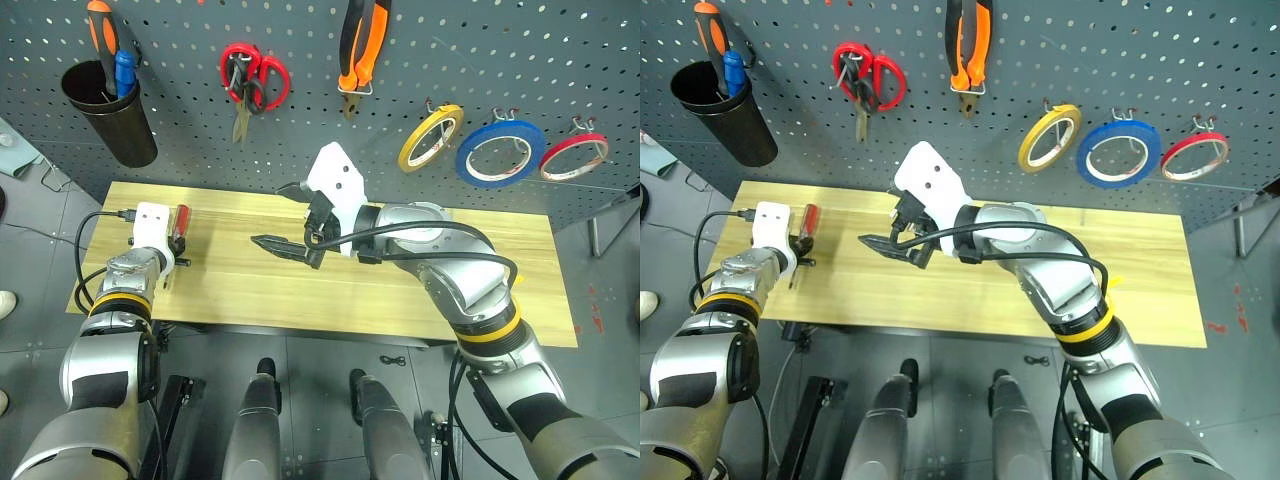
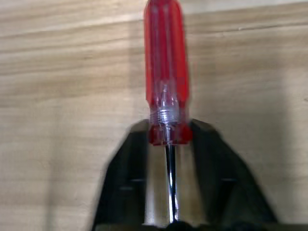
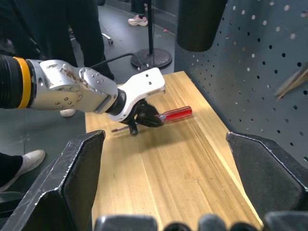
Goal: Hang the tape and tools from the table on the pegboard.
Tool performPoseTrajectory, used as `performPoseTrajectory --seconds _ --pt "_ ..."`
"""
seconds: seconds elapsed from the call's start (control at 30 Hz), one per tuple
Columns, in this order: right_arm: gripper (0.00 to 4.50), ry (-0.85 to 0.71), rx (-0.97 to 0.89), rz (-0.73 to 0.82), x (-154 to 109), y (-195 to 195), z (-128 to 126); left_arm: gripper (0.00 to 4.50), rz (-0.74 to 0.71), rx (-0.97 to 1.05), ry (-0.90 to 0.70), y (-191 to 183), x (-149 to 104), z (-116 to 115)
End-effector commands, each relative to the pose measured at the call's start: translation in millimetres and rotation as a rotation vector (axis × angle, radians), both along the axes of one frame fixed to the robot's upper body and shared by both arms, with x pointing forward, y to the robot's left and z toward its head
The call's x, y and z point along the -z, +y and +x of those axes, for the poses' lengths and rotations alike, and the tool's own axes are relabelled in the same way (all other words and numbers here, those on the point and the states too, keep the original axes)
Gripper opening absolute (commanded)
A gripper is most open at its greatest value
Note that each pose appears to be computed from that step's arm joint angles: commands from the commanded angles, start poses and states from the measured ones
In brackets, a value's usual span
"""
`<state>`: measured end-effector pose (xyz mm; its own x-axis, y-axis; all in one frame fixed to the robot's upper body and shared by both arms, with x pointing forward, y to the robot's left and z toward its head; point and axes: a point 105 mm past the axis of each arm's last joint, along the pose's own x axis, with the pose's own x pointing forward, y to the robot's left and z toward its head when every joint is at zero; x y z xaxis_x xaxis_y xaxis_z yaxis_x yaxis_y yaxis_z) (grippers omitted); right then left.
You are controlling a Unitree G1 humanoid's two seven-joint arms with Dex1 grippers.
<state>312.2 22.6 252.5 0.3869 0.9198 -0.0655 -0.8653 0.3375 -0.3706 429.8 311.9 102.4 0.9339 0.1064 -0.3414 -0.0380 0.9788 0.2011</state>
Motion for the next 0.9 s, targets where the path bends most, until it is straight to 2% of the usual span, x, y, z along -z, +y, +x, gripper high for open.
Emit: performPoseTrajectory --seconds 0.03,0.3,0.4,0.47,0.63,0.73,0.9 --pt "4.5 -0.038 -0.008 0.023 -12 -4 -5 0.56 0.003 -0.025 -0.013 8 -5 -1" --pt "4.5 -0.04 0.007 0.031 -13 -17 -5 0.56 0.01 0.064 -0.06 -3 -24 6" --pt "4.5 -0.037 0.002 0.044 -11 -35 -11 0.56 0.03 0.134 -0.082 -8 -32 -1" --pt "4.5 -0.034 -0.004 0.05 -9 -45 -15 0.56 0.079 0.176 -0.114 -14 -41 -15" --pt "4.5 -0.029 -0.038 0.135 -20 -56 -24 0.56 0.078 0.236 -0.247 -54 -76 -72" --pt "4.5 -0.035 -0.076 0.246 -40 -54 -28 0.56 0.105 0.262 -0.411 -83 -112 -102" --pt "4.5 -0.06 -0.109 0.34 -63 -50 -28 0.56 0.239 0.182 -0.705 -93 -178 -123"
